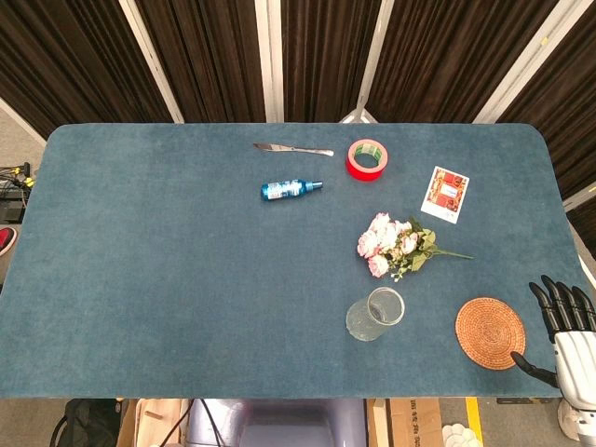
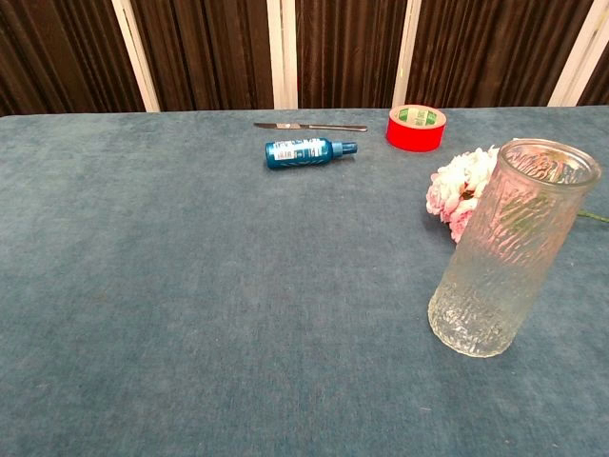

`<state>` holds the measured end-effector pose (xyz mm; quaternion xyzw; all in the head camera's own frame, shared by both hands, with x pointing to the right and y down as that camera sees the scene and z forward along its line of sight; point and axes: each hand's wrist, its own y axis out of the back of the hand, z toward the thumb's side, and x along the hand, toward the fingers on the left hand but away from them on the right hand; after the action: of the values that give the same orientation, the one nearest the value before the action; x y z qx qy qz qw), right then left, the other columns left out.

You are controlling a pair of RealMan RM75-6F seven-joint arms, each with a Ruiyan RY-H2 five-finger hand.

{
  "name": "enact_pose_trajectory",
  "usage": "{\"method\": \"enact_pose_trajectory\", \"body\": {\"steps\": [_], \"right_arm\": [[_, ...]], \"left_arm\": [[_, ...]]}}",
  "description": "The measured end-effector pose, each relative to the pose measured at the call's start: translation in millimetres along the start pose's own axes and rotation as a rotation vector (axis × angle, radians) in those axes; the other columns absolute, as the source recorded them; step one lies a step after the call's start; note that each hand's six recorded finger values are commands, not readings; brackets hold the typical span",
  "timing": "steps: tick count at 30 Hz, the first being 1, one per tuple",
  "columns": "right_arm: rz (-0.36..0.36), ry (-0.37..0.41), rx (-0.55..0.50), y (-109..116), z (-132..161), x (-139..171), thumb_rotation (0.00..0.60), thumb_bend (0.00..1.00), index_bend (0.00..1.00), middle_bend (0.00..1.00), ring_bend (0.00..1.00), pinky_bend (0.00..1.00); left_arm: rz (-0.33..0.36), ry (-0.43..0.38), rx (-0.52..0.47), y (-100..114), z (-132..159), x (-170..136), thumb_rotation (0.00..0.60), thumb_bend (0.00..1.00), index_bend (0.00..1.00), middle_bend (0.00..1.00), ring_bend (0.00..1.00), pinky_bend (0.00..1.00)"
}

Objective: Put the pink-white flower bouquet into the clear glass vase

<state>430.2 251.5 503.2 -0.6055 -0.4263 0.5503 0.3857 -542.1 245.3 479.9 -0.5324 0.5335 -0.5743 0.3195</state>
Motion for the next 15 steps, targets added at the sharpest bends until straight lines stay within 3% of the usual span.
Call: {"method": "enact_pose_trajectory", "body": {"steps": [15], "right_arm": [[-0.008, -0.002, -0.011, 1.8, -1.7, 0.2, 0.6, 0.0, 0.07, 0.04, 0.0, 0.0]], "left_arm": [[0.013, 0.0, 0.002, 2.0, 1.4, -4.8, 0.6, 0.22, 0.12, 0.0, 0.0, 0.05]]}}
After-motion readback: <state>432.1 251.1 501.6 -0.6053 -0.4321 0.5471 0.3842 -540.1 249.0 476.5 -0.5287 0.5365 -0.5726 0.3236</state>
